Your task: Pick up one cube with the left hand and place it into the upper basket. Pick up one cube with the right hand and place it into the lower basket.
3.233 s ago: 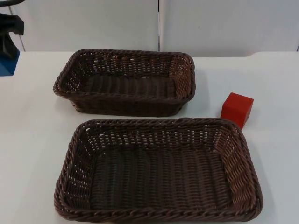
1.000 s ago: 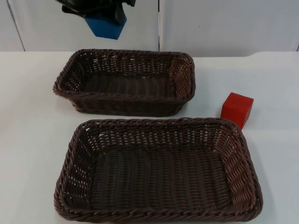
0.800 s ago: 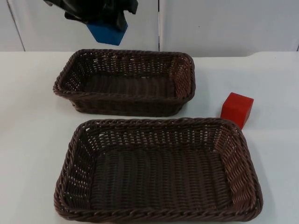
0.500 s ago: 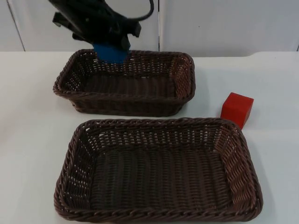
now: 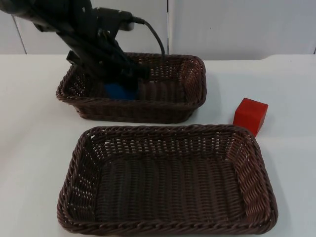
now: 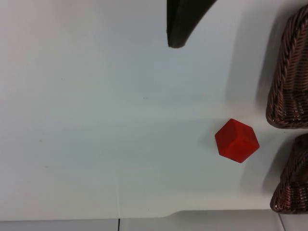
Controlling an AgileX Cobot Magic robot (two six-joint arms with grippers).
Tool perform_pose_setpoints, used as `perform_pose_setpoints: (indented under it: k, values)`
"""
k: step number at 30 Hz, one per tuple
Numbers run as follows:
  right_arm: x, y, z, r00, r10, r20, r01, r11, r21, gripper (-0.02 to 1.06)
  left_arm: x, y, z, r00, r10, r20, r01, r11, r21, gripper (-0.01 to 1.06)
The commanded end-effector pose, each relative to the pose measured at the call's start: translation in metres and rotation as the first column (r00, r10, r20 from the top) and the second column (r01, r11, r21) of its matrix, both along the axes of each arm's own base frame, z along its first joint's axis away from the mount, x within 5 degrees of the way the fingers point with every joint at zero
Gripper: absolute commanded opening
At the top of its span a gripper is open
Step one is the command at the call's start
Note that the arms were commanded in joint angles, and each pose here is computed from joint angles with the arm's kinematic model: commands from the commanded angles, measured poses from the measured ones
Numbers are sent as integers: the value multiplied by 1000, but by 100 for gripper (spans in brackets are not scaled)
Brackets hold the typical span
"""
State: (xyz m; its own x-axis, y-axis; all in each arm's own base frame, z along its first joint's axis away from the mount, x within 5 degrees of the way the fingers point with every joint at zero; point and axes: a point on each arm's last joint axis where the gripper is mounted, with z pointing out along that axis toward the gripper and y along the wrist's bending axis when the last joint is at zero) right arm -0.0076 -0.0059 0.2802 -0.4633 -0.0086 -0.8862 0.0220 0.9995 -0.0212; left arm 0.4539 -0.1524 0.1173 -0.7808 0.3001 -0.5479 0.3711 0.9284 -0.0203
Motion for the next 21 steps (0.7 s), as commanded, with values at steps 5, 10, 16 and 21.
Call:
perform_pose_setpoints:
  k: [5, 10, 16, 21]
  values:
    - [0, 0, 0, 1000, -2, 7, 2, 1000, -8, 105, 2, -3, 0, 1000, 2, 25, -1, 1000, -13, 4]
    - [0, 0, 0, 1000, -2, 7, 2, 1000, -8, 105, 4, -3, -2, 999, 1, 35, -1, 1000, -12, 15]
    - [0, 0, 0, 1000, -2, 7, 2, 1000, -8, 105, 3, -3, -14, 1000, 1, 12, -1, 1000, -4, 26]
    - [0, 0, 0, 1000, -2, 7, 2, 1000, -8, 105, 3, -3, -16, 1000, 3, 5, -3, 1000, -5, 37]
